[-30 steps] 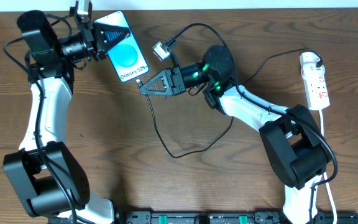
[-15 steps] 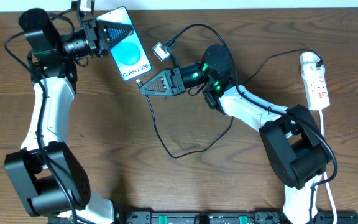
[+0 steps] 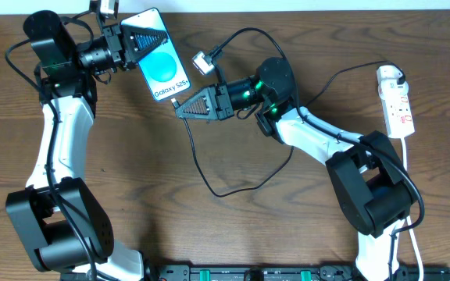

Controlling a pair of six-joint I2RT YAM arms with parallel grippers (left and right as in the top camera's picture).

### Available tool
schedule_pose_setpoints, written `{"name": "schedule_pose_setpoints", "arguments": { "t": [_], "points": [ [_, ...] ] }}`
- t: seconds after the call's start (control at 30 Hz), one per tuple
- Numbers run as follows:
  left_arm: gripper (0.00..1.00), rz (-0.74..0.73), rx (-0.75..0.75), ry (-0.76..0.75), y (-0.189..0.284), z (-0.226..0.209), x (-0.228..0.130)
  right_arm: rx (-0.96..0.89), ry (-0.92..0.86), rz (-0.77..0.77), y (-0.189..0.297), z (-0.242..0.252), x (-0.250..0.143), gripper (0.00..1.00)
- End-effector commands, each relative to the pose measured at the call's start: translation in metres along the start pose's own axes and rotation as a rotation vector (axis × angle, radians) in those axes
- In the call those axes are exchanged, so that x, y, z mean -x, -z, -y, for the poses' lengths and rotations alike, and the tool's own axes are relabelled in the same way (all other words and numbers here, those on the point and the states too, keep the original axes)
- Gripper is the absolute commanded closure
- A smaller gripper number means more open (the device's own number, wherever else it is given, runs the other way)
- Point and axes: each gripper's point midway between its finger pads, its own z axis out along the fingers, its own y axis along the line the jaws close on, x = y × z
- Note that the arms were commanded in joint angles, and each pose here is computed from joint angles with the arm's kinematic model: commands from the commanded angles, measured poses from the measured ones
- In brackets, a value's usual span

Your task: Plug charger to phone and switch on socket

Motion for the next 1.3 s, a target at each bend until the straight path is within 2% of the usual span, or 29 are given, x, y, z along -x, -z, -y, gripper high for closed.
{"name": "schedule_pose_setpoints", "arguments": {
  "t": [0.0, 1.27],
  "points": [
    [0.92, -0.006, -0.006, -0.023, 0.0015, 0.0053, 0.0012, -0.011, 0.033, 0.03, 0.009, -0.0008, 0.0088, 0.99],
    [0.93, 0.047, 0.025, 0.01, 0.001, -0.0006, 0.0098, -0.011, 0.033, 0.031, 0.009, -0.0007, 0.0089, 0.99]
  ]
}}
